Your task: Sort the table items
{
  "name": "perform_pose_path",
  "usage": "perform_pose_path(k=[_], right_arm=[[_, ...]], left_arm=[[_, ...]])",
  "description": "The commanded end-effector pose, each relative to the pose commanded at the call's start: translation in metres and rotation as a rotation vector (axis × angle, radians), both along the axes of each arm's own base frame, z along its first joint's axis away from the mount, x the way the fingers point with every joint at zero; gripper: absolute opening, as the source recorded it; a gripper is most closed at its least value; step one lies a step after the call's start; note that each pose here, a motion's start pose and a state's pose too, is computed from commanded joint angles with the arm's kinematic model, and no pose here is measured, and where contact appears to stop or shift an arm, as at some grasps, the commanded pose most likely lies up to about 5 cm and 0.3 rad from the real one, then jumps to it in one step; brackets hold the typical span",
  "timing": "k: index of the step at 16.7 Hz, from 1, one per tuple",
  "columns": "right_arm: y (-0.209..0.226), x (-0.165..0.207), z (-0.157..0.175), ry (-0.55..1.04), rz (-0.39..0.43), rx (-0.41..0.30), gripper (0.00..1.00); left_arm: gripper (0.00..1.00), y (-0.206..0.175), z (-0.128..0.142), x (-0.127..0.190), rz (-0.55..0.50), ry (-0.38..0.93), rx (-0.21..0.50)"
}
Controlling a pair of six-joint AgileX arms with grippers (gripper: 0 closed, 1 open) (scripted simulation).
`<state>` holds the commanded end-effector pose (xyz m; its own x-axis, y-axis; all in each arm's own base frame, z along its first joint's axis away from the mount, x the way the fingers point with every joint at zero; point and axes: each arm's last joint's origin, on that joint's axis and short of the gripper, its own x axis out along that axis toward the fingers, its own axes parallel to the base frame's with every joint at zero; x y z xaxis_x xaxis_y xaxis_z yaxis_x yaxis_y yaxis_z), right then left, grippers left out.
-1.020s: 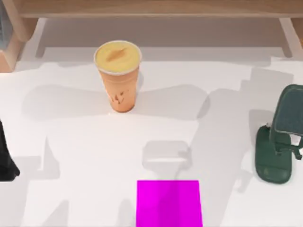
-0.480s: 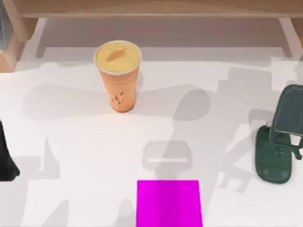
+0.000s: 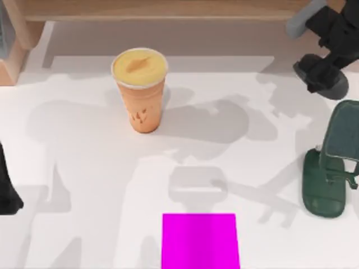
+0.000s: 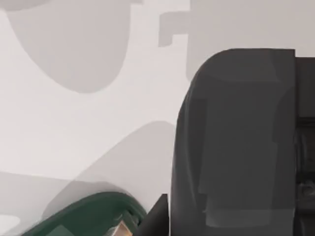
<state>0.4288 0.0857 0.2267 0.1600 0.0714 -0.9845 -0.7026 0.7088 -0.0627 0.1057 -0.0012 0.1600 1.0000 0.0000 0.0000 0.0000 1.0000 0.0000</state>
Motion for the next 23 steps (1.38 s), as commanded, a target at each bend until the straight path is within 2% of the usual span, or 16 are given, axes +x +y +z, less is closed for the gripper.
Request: perform_pose_path(k=[3, 7, 10, 13, 17, 23], right_arm=[[0.082, -0.03, -0.018, 0.029, -0.159, 0.06, 0.0], [0.166, -0.094, -0.045, 0.102, -0.406, 0.099, 0.0], [0.203, -0.147, -0.061, 0.146, -0.567, 0.09, 0.0], [0.218, -0.191, -0.071, 0.168, -0.688, 0.056, 0.0], [0.218, -0.222, -0.081, 0.176, -0.777, 0.0, 0.0], [0.217, -0.223, -0.083, 0.178, -0.79, -0.008, 0.0]], left_arm=[[1.0, 0.0, 0.0, 0.0, 0.0, 0.0, 0.0], [1.0, 0.0, 0.0, 0.0, 0.0, 0.0, 0.0], [1.0, 0.0, 0.0, 0.0, 0.0, 0.0, 0.0], [1.0, 0.0, 0.0, 0.0, 0.0, 0.0, 0.0], [1.0, 0.0, 0.0, 0.0, 0.0, 0.0, 0.0], [1.0, 0.0, 0.0, 0.0, 0.0, 0.0, 0.0]])
